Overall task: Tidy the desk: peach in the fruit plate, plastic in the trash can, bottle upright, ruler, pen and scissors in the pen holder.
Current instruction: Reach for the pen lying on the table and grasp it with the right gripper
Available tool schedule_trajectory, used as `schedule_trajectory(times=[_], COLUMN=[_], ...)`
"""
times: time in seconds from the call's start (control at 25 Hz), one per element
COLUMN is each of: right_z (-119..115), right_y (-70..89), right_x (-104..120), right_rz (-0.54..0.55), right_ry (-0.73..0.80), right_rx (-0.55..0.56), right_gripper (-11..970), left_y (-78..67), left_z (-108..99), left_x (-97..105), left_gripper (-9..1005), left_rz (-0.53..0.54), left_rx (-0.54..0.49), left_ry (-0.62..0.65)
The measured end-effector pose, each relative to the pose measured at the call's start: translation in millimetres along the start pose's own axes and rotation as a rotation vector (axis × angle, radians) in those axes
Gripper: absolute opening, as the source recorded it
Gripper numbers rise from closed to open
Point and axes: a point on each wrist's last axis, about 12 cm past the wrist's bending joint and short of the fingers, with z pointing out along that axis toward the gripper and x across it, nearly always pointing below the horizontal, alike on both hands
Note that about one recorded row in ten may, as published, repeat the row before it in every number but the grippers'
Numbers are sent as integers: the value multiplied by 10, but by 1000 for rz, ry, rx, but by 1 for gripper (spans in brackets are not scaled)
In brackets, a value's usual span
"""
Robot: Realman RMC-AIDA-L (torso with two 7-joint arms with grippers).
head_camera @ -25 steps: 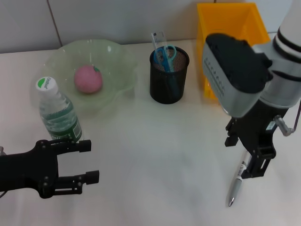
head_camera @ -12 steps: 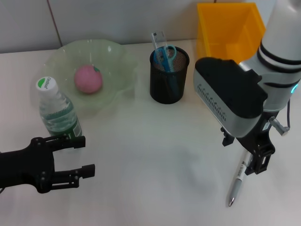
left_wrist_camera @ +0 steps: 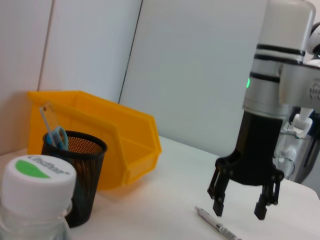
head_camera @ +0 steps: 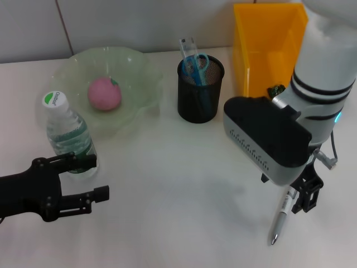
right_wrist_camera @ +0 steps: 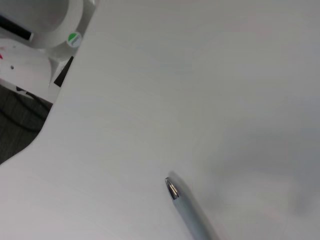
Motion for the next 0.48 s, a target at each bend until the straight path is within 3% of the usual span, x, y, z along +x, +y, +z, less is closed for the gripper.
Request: schedule_trajectory(times=[0.48], right_z=[96], right_y=[11], right_x=[-74], right_rz=[-72], right_ry=[-1], right_rx=[-14], right_gripper=[779], left_y=[2], left_z=[-14], left_x=[7], left_gripper=[758], left_rz=[-1], left_rx=[-11], left_ry=[-5])
